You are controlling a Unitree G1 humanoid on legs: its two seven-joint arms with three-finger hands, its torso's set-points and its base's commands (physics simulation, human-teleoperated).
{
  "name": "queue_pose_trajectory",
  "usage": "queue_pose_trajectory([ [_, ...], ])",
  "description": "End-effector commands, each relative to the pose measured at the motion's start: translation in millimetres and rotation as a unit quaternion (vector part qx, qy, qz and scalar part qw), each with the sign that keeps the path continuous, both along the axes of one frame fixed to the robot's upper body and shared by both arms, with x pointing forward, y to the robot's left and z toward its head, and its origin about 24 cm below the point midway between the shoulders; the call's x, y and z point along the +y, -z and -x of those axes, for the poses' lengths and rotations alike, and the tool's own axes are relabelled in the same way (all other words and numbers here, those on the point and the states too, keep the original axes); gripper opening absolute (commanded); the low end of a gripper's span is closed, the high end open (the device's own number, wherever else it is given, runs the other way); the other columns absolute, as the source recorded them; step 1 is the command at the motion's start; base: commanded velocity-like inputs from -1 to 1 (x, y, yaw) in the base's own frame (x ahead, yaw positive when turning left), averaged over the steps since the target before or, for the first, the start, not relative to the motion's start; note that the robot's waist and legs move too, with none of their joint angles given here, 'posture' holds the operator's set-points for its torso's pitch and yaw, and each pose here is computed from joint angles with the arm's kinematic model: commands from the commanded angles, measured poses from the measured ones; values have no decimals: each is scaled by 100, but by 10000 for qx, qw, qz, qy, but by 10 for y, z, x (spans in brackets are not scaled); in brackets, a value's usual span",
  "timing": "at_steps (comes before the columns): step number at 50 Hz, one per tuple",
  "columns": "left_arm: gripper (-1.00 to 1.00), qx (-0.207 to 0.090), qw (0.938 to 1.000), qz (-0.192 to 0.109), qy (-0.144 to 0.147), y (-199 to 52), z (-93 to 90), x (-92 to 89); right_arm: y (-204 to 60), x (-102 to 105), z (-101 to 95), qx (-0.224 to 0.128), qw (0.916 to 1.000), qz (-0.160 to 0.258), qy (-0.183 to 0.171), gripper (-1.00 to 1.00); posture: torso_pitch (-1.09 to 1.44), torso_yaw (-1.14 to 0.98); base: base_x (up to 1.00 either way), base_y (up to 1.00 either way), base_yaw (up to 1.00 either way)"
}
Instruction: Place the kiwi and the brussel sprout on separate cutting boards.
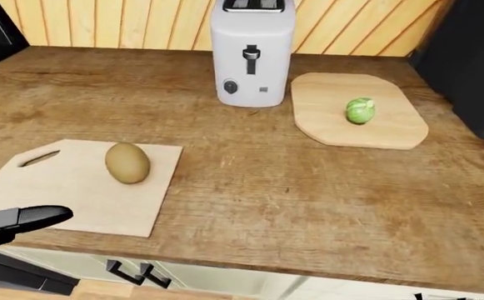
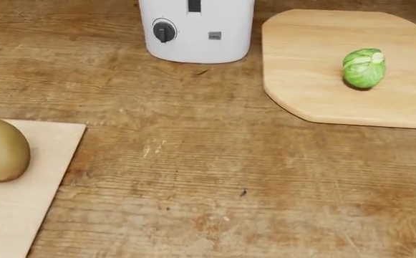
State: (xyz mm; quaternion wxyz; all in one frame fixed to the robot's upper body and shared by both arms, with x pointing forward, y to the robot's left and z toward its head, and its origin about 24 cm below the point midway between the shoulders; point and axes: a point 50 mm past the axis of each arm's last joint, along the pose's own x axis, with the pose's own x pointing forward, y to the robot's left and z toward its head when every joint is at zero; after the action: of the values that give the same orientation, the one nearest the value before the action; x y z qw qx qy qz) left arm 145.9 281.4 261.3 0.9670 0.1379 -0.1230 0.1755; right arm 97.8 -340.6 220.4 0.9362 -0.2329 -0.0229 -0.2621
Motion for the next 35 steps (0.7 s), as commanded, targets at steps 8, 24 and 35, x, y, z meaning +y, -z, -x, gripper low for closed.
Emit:
queue_pose_trajectory([
  [8,100,-616,9973,-147,-383,-172,232,67,-117,-38,149,-214,9968,624,457,100,0,0,0,0,0],
  [24,100,-1076,9859,186,-1265,-149,488,269,-238,-196,331,-680,9871,787,1221,100,0,0,0,0,0],
  [35,100,-2219,9485,791,-2117,-271,933,541,-637,-261,560,-2106,9631,662,1542,100,0,0,0,0,0],
])
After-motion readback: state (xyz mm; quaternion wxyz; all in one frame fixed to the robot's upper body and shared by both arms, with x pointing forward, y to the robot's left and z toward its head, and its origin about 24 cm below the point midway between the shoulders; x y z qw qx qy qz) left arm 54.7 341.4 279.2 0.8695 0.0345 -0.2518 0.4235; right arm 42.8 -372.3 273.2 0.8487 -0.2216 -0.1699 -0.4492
